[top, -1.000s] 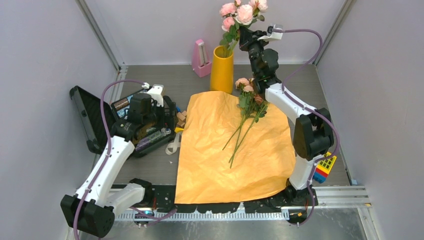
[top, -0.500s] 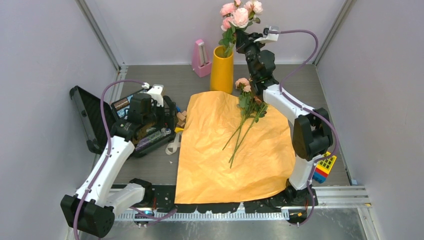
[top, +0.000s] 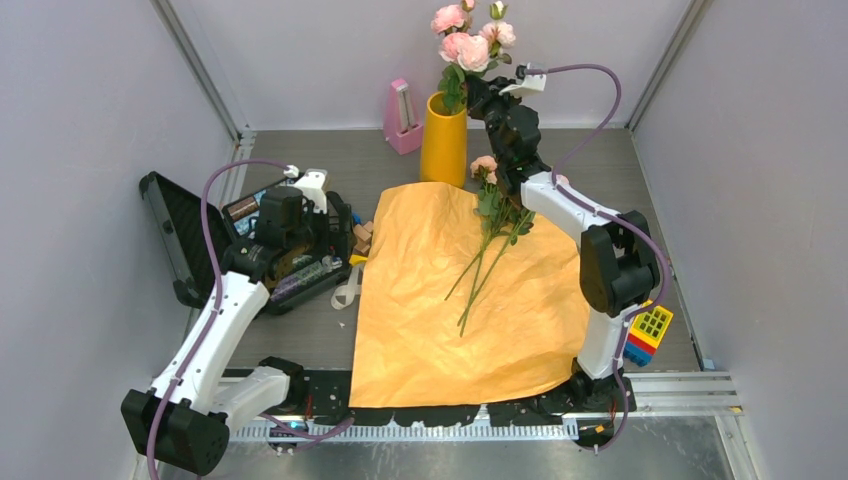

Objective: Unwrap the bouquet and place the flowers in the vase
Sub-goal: Insert the fake flower into the vase.

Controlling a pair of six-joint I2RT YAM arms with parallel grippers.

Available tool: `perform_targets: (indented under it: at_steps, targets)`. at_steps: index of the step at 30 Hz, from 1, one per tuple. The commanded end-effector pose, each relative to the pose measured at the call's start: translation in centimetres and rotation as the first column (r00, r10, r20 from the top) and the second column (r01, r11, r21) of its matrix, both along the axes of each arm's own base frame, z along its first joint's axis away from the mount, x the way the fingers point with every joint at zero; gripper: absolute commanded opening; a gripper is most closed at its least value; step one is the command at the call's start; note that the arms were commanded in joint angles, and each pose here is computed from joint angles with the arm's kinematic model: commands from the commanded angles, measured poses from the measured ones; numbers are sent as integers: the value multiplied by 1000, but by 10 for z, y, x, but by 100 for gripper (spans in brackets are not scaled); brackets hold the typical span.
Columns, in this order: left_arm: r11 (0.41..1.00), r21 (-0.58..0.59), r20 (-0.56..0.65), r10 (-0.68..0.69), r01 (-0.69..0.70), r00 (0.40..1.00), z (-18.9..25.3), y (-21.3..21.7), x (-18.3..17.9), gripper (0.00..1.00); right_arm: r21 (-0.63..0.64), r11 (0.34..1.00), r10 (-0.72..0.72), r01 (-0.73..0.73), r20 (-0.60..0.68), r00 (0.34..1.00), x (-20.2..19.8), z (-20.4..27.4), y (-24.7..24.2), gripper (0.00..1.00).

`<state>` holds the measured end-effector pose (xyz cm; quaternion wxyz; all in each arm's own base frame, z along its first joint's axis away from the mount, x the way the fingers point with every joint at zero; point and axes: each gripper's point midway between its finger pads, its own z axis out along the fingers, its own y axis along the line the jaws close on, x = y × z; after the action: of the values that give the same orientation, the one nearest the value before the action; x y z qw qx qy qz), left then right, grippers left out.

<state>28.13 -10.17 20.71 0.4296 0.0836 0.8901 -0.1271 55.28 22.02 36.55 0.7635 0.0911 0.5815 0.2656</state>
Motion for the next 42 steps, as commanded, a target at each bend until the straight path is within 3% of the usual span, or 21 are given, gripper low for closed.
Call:
perform_targets:
  at_steps: [1, 10, 30, 35, 42]
  targets:
    - [1000, -22, 49, -17, 18, 999, 11, -5, 3, 95, 27, 1000, -12, 11, 24, 1000, -1, 8, 0, 4]
    - [1000, -23, 45, -17, 18, 999, 10, -5, 3, 95, 19, 1000, -14, 13, 13, 1000, -2, 3, 0, 25]
    - [1000, -23, 42, -17, 18, 999, 10, -5, 3, 95, -21, 1000, -19, 19, 1, 1000, -22, 3, -10, 60]
    - [1000, -19, 45, -13, 14, 999, 10, -4, 4, 95, -28, 999, -18, 18, 7, 1000, -31, 9, -14, 73]
    - [1000, -16, 45, -10, 11, 999, 10, -4, 4, 95, -44, 999, -17, 18, 22, 1000, -49, 28, -21, 79]
